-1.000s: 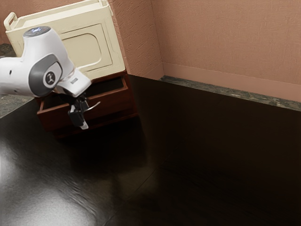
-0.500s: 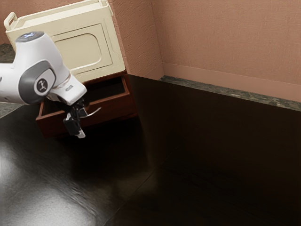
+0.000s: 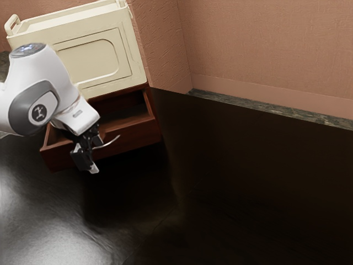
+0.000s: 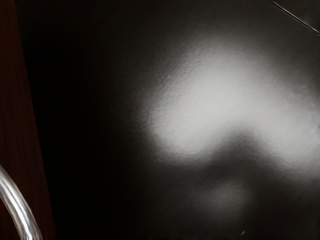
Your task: Pull the drawer handle with one arm to open the drawer
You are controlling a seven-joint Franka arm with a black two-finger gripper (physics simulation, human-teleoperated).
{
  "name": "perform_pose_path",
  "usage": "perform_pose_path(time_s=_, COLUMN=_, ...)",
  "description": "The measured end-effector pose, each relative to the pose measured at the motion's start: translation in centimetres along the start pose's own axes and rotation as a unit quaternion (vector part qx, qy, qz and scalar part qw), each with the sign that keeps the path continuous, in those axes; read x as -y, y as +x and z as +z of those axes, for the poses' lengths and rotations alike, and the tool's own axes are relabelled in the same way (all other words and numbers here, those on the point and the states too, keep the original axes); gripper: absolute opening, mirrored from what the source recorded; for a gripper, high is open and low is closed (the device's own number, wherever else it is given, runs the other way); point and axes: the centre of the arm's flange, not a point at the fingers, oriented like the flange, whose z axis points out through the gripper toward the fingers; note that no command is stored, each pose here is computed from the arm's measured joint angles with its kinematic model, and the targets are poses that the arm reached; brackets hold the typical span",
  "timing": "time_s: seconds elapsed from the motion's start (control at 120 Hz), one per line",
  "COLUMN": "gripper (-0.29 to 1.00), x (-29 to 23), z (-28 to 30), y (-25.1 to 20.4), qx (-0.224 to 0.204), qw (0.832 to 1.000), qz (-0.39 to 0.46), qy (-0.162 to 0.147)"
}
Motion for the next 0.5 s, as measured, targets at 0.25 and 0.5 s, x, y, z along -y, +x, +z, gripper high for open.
perform_pose_path(time_s=0.25, gripper=0.69, x=-1.1, z=-4.4, y=0.1, qx=-0.009, qw=0.999, qz=0.006, qy=0.043)
perform_pose_path(time_s=0.5, gripper=0.7, x=2.8, z=-12.9, y=6.4, qx=-0.026, qw=0.999, qz=0.012, qy=0.042)
